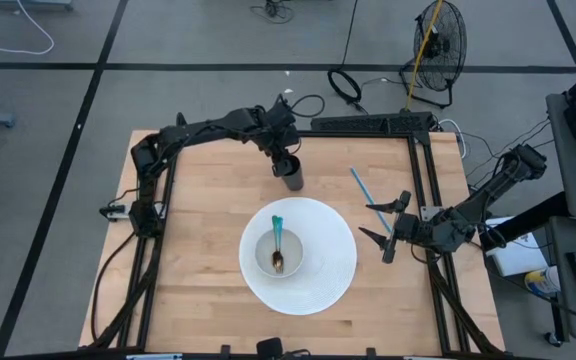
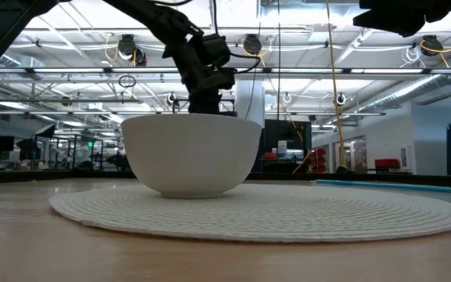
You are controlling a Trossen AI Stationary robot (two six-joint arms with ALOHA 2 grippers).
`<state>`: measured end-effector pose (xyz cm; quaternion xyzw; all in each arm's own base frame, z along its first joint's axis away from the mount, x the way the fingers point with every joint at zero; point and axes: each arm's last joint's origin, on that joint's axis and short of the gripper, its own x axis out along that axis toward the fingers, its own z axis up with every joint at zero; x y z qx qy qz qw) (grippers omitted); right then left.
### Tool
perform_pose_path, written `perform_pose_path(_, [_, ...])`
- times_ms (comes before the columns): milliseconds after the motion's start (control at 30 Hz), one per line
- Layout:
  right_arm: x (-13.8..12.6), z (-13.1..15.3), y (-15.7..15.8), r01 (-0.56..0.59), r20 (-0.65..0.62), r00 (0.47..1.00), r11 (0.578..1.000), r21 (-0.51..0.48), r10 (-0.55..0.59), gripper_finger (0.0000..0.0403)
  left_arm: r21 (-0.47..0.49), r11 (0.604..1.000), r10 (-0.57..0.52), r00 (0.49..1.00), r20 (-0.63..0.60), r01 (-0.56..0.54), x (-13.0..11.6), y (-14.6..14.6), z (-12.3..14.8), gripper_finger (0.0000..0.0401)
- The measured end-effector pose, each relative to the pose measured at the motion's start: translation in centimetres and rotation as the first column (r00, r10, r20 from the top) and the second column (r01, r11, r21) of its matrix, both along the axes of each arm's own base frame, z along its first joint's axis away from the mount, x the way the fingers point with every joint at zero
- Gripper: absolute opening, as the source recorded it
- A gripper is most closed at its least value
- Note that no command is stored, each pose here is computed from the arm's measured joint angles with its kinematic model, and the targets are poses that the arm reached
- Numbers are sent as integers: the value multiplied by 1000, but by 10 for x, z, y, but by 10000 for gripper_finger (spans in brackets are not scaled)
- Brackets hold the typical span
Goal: Pick & Place Utensil
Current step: Put the black cup on the white mat to the right of the white bowl
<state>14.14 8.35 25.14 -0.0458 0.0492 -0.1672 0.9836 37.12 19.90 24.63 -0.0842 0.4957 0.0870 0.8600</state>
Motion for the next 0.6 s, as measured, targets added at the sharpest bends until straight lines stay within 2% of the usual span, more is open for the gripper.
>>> perform_pose_path(300, [0,0,0,0,0,1000,1000,0,0,279,16,1000,11,1000,0,-11,0,1,0,64])
perform_pose_path(600, [0,-1,0,1,-6,1000,1000,5,-1,279,21,1000,11,1000,6,-11,1,1,1,55])
